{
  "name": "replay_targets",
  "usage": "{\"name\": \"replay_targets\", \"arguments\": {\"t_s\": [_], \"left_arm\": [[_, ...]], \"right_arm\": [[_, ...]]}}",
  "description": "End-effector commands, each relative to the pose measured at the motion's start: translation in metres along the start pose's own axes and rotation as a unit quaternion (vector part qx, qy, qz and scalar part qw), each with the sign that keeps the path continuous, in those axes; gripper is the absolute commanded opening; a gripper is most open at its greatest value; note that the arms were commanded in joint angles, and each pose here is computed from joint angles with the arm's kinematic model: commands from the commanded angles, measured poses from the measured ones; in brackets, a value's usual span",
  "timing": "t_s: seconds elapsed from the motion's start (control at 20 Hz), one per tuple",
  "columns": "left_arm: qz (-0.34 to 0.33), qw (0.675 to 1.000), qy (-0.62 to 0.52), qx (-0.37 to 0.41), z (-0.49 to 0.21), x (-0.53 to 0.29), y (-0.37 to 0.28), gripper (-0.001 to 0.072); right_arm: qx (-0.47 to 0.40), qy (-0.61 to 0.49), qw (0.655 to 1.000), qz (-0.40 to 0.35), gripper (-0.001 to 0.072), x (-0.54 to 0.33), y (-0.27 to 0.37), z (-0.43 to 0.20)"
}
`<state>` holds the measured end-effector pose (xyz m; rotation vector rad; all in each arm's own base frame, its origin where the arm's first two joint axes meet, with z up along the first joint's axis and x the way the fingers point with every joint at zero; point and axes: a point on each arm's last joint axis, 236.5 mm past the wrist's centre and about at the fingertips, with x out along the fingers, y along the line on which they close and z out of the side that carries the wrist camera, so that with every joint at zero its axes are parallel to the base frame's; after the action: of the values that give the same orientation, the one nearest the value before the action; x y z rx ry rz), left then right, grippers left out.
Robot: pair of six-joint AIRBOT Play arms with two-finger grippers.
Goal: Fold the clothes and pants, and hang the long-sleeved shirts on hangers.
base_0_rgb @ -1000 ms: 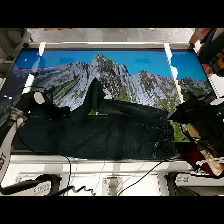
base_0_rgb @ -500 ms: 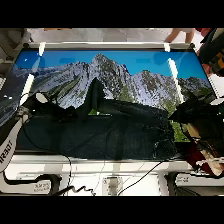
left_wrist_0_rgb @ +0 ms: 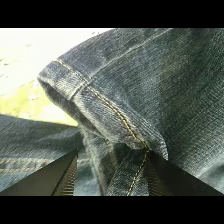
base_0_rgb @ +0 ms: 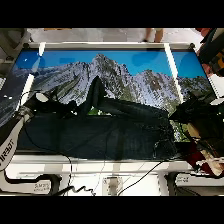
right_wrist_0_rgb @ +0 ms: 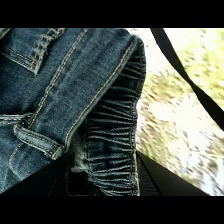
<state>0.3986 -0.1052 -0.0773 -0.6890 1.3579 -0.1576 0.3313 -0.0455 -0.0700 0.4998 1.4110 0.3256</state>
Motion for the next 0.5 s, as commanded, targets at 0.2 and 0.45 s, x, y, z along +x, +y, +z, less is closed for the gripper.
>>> {"name": "replay_targets", "arguments": {"t_s": [0.2, 0.45], "left_arm": [[-0.041, 0.999, -0.025, 0.023, 0.012, 0.011, -0.021, 0.0486], [-0.07, 0.995, -0.058, 0.043, 0.026, 0.014, -0.036, 0.0487]], "right_arm": [[0.0, -0.003, 1.0, -0.002, 0.0438, 0.0, -0.001, 0.001], [0.002, -0.005, 1.0, -0.003, 0.0438, 0.0, -0.001, 0.002]]}}
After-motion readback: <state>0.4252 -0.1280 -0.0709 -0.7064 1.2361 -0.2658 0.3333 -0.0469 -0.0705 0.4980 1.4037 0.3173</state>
